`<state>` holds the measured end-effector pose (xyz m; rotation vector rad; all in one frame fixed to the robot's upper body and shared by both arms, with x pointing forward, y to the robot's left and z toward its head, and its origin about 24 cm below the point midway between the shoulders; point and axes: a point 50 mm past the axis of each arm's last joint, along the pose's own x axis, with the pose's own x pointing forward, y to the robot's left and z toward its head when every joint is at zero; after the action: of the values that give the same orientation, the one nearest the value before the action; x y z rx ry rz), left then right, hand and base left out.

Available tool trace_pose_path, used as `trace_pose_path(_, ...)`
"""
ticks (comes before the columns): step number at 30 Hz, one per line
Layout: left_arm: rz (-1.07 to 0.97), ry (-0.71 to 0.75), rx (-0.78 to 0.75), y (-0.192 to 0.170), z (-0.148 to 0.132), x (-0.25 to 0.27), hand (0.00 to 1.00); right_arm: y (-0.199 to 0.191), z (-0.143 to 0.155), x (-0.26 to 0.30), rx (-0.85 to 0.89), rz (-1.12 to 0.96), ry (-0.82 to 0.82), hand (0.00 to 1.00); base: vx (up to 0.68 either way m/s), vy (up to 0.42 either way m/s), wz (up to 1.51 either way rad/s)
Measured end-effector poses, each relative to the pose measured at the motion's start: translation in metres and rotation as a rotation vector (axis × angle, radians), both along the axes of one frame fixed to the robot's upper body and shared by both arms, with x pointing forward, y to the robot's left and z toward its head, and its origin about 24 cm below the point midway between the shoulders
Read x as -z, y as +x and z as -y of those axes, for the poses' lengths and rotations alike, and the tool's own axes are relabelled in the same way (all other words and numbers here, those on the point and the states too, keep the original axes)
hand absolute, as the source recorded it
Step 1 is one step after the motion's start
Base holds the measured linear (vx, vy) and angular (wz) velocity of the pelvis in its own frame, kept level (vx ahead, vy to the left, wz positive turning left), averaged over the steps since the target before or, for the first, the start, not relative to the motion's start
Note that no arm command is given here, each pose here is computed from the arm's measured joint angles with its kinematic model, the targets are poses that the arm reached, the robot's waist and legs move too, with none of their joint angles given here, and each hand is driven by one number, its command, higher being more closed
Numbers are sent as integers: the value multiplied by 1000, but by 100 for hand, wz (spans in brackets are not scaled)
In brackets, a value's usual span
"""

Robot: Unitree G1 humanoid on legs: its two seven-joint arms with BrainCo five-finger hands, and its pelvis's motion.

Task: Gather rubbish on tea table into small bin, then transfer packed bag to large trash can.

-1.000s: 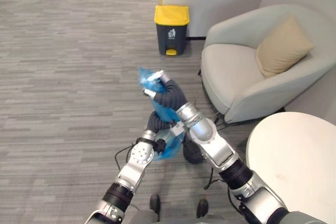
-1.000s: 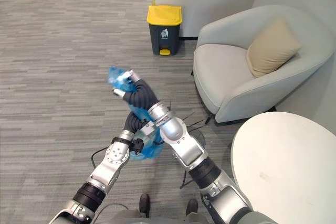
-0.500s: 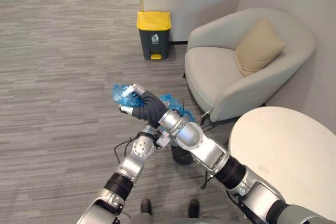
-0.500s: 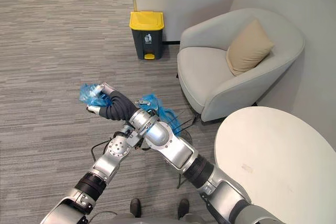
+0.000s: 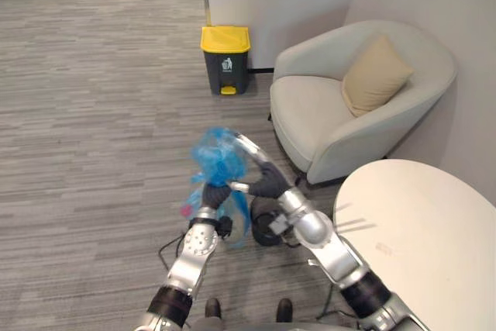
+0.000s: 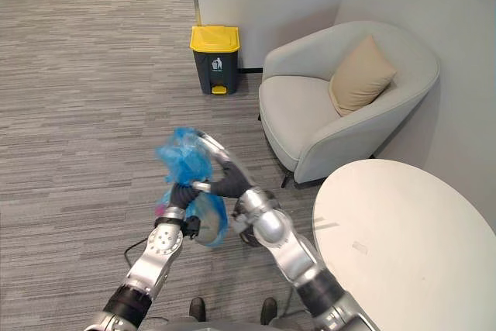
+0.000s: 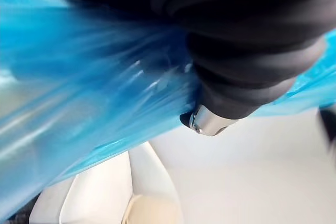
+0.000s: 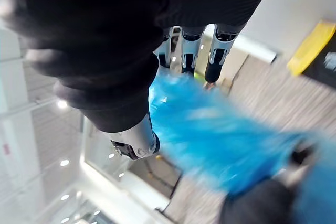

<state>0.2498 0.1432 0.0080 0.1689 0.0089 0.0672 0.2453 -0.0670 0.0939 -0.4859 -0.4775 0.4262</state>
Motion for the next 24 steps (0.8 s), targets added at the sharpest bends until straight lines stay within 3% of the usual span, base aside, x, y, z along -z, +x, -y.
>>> trace_pose_path(6, -94, -5, -161, -32, -43, 21, 100, -25, 72, 41, 234, -143, -115, 0, 0, 7, -2)
trace_pose_path(8, -142, -3, -200, -45, -57, 30, 100, -37, 87, 64, 273, -269, -106, 0, 10, 5, 6)
trace_pose_path(10, -230, -5, -247, -62, -75, 47, 100, -58, 115, 113, 357, -540, -81, 0, 4, 8, 16)
trace_pose_path(14, -384, -15, -304, -96, -93, 74, 100, -90, 148, 156, 489, -794, -86, 0, -26, 11, 14)
trace_pose_path(18, -522, -30, -330, -126, -100, 97, 100, -113, 170, 178, 637, -925, -30, 0, -14, 21, 42)
trace_pose_path(24, -544, -64, -337, -133, -95, 102, 100, -111, 166, 177, 725, -885, 34, 0, 17, 65, 90)
